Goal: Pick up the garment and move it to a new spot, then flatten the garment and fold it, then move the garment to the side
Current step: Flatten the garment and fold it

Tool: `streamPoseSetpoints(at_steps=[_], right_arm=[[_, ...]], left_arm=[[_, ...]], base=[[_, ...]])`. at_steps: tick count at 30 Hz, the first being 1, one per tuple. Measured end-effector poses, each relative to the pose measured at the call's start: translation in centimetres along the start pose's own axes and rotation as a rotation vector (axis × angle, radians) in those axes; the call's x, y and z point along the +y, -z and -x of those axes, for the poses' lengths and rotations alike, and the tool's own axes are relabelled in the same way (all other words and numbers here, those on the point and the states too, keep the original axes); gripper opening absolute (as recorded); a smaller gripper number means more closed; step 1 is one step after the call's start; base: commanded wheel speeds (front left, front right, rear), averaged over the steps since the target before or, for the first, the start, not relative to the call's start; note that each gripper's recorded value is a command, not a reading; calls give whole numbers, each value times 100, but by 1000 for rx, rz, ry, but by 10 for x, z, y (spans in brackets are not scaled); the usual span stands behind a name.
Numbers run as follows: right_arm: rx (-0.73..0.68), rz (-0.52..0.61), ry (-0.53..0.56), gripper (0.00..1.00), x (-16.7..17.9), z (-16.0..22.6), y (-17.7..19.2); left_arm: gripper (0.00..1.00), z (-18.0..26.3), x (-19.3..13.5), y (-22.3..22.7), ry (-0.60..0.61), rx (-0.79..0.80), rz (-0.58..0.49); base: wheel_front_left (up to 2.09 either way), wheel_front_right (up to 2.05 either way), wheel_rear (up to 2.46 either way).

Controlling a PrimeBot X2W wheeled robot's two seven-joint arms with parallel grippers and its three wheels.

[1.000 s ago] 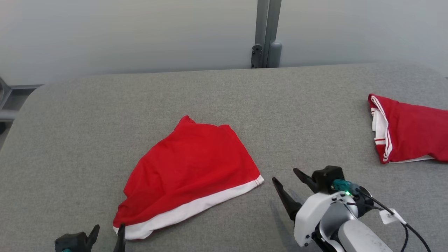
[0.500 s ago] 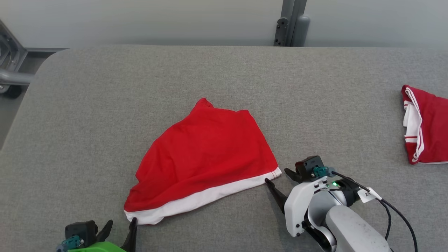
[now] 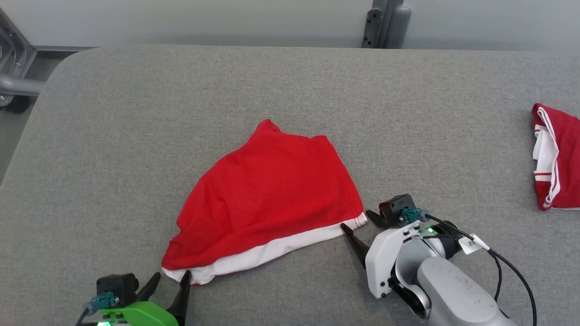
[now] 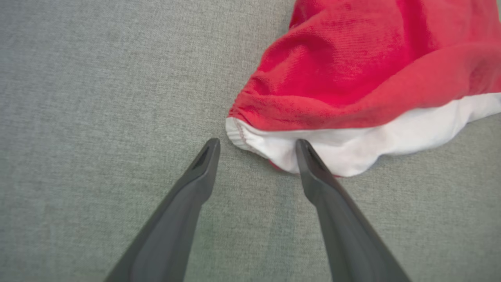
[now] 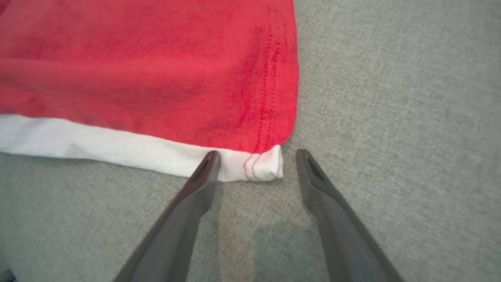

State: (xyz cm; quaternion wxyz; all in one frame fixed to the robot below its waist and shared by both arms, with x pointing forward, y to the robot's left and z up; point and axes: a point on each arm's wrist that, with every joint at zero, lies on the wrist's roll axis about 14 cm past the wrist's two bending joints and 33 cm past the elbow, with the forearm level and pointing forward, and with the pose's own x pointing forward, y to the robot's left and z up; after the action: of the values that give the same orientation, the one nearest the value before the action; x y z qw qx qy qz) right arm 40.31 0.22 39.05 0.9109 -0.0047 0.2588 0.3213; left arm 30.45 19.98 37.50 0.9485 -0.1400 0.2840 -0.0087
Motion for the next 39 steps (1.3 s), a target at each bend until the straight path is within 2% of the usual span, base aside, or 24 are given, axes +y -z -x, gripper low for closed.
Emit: streamPoseSetpoints(at_steps=[2,3,4,5,6,7,8,9,10,11,12,18,24,28,33,39], right_arm=[[4,0,-1,100,0,-1,0],[6,-2,-2,91,0,-2,0],[9,-3,-2,41,-1,-2,1],[13,-7,-4,19,0,-3,2],[16,-9,-3,13,-1,-4,2],[20,-11,-3,11,-2,-5,3],[22,-11,-4,6,-2,-6,2],[24,-9,-6,0,-1,-6,3],[28,-9,-11,0,0,-6,4],[27,-13,-18,0,3,-7,4],[25,-19,-20,0,3,-7,4],[-26,-55,-24,0,2,-3,-7],[-228,-141,-49,0,-1,27,-55],[-401,-211,-107,0,-3,76,-108],[-620,-218,-79,0,-33,158,-174],[-800,-208,-60,0,-45,224,-222]], left_arm=[[100,-2,-1,-1,7,-2,-2],[100,-4,-2,-1,11,-6,-3],[100,-5,-4,-1,17,-5,3],[100,-6,-6,-1,26,-6,-1],[100,-8,-8,-1,32,-4,-2],[99,-9,-9,0,38,-1,5],[84,-9,-9,2,43,9,-2],[64,-9,-10,3,47,10,-6],[43,-10,-9,3,48,7,-4],[16,-10,-11,4,57,13,-12],[0,-11,-12,3,63,6,-13],[0,-10,-16,-4,93,-15,-11],[0,11,-47,-54,217,-172,18],[0,42,-82,-101,355,-289,19],[0,83,-121,-159,507,-417,-2],[0,104,-157,-195,670,-439,9]], base=[[0,0,0],[0,0,0],[0,0,0],[0,0,0],[0,0,0],[0,0,0],[0,0,0],[0,0,0],[0,0,0],[0,0,0],[0,0,0],[0,0,0],[0,0,0],[0,0,0],[0,0,0],[0,0,0]])
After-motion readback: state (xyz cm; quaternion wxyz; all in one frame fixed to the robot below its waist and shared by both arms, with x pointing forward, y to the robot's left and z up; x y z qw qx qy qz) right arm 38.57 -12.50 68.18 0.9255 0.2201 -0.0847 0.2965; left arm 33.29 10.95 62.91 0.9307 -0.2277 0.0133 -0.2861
